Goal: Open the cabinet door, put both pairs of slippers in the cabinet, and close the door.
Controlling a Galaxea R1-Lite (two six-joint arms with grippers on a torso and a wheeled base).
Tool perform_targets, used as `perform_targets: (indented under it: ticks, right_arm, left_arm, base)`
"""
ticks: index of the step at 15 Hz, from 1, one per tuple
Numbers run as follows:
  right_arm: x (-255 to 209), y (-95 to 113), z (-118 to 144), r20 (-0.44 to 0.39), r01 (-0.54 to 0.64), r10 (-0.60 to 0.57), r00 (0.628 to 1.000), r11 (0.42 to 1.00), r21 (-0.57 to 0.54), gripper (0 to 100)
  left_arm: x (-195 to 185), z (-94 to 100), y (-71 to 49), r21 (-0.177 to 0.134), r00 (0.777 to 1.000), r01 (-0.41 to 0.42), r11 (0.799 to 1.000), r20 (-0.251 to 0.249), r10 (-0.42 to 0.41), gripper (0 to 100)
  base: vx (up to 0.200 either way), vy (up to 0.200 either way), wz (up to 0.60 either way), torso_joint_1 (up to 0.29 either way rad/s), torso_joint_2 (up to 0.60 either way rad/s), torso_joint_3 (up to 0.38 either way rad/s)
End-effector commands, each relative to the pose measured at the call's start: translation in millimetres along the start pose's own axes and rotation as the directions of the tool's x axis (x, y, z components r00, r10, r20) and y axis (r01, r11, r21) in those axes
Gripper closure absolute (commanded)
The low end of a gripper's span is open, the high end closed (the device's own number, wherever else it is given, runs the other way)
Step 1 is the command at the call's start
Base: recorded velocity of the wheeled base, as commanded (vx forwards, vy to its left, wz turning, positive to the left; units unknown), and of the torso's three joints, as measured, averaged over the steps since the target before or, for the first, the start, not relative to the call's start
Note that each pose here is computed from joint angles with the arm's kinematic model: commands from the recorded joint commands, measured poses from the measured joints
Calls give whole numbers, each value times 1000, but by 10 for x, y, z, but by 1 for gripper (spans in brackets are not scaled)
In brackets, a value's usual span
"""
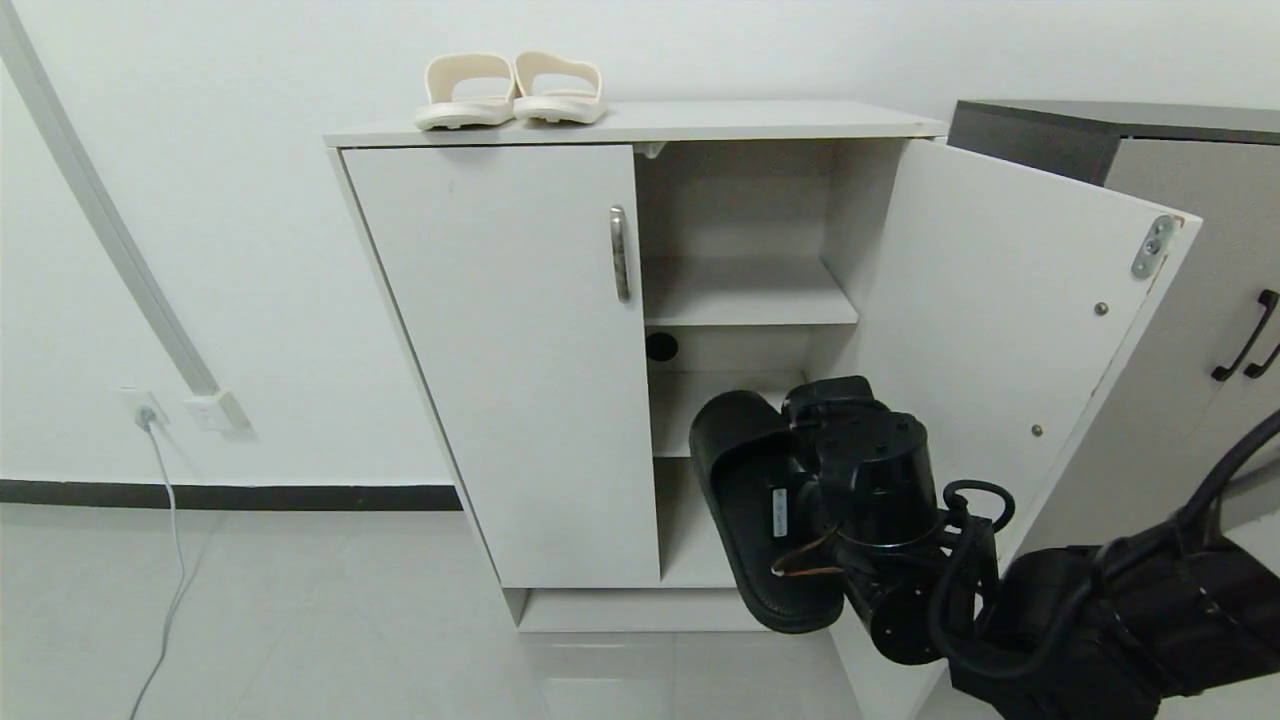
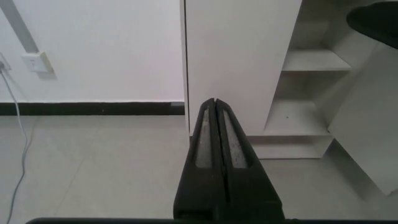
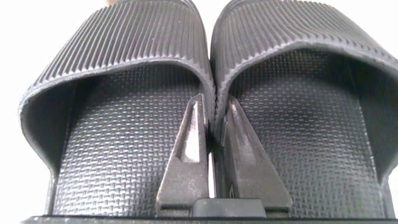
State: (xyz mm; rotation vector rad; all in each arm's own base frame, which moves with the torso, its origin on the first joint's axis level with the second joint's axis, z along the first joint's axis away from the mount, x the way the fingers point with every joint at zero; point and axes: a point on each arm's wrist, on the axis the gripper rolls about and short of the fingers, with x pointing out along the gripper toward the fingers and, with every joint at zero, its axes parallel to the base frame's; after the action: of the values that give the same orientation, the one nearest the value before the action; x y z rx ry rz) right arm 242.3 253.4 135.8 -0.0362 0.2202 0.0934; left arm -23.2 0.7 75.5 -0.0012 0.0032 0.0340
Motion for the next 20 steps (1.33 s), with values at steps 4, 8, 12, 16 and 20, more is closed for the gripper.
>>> perform_targets:
  ticks: [4,8,12,16,20]
  right_arm:
    - [39,-43,-74,-41,60,-63,997,997,-56,100]
    - [101,-155,-101,-70,115,-122,990,988,-99,100]
    - [136,-242,-157,-102,158,-172,980,978,-136,100]
    - [124,-246,-164,-105,155,-170,980,978,-138,100]
    - [129,-243,-170,-104,155,-170,980,979,-134,100]
  left_arm:
    - [1,0,0,-2,1000,-1,1000,-1,1,100]
    - [1,0,0,0,1000,0,1000,-1,0,100]
    - [1,0,0,-2,1000,0,1000,-1,0,100]
    - [1,0,0,-2,1000,0,1000,-1,0,100]
    - [1,0,0,-2,1000,0,1000,-1,0,100]
  base:
    - [0,0,0,0,0,0]
    - [0,0,0,0,0,0]
    - [0,0,0,0,0,0]
    - [0,0,0,0,0,0]
    - [0,0,0,0,0,0]
